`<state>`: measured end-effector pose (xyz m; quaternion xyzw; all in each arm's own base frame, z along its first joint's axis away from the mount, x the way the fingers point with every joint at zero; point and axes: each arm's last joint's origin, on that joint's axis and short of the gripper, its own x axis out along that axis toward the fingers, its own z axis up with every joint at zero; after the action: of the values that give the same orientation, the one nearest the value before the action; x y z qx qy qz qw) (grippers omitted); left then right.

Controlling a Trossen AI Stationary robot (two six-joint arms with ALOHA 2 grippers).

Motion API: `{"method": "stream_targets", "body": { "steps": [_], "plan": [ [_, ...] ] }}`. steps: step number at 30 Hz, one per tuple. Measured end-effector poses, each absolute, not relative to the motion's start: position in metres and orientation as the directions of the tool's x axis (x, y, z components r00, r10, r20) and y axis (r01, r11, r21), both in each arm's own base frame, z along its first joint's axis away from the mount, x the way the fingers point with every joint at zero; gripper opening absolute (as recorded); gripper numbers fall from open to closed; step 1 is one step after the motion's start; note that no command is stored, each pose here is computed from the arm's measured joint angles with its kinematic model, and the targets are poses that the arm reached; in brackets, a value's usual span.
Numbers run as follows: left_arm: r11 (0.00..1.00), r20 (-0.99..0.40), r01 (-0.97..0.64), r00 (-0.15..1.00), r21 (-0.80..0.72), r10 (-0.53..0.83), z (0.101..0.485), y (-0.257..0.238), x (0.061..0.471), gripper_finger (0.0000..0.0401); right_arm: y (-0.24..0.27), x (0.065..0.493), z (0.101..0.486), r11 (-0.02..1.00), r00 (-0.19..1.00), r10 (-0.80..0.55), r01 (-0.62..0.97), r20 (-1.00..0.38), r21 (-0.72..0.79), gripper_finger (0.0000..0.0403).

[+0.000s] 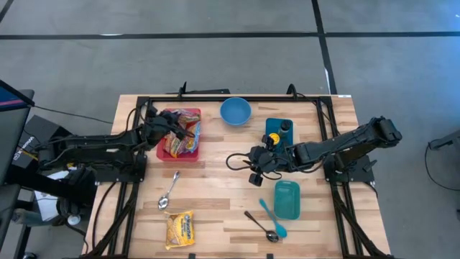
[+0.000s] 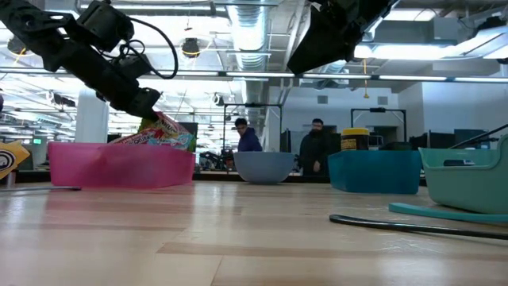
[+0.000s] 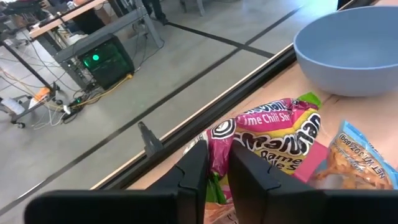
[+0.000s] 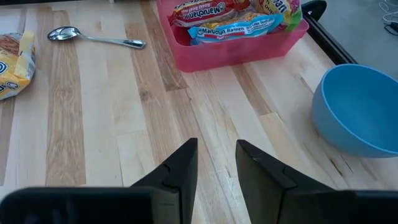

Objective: Pick & Place Food Item
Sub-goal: Put the green noodle pack into the red bin

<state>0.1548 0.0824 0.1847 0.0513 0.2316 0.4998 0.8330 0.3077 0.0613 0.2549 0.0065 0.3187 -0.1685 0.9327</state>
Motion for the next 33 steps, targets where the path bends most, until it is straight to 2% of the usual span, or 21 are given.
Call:
{"method": "stream_targets", "body": {
  "steps": [14,26,33],
  "plan": [
    [0.523,-0.336,-0.792,0.422,0.316,0.842,0.185,0.078,0.157,0.0095,0.061,0.308,0.255,0.943,0.74,-0.31,0.318,-0.597,-0.095,0.0103],
    [0.535,-0.336,-0.795,0.44,0.285,0.833,0.185,0.075,0.158,0.0186,0.061,0.308,0.255,0.943,0.74,-0.31,0.318,-0.597,-0.095,0.0103],
    [0.63,-0.341,-0.761,0.556,0.159,0.758,0.19,0.071,0.158,0.02,0.061,0.308,0.255,0.944,0.74,-0.309,0.317,-0.598,-0.095,0.0103]
  ]
}}
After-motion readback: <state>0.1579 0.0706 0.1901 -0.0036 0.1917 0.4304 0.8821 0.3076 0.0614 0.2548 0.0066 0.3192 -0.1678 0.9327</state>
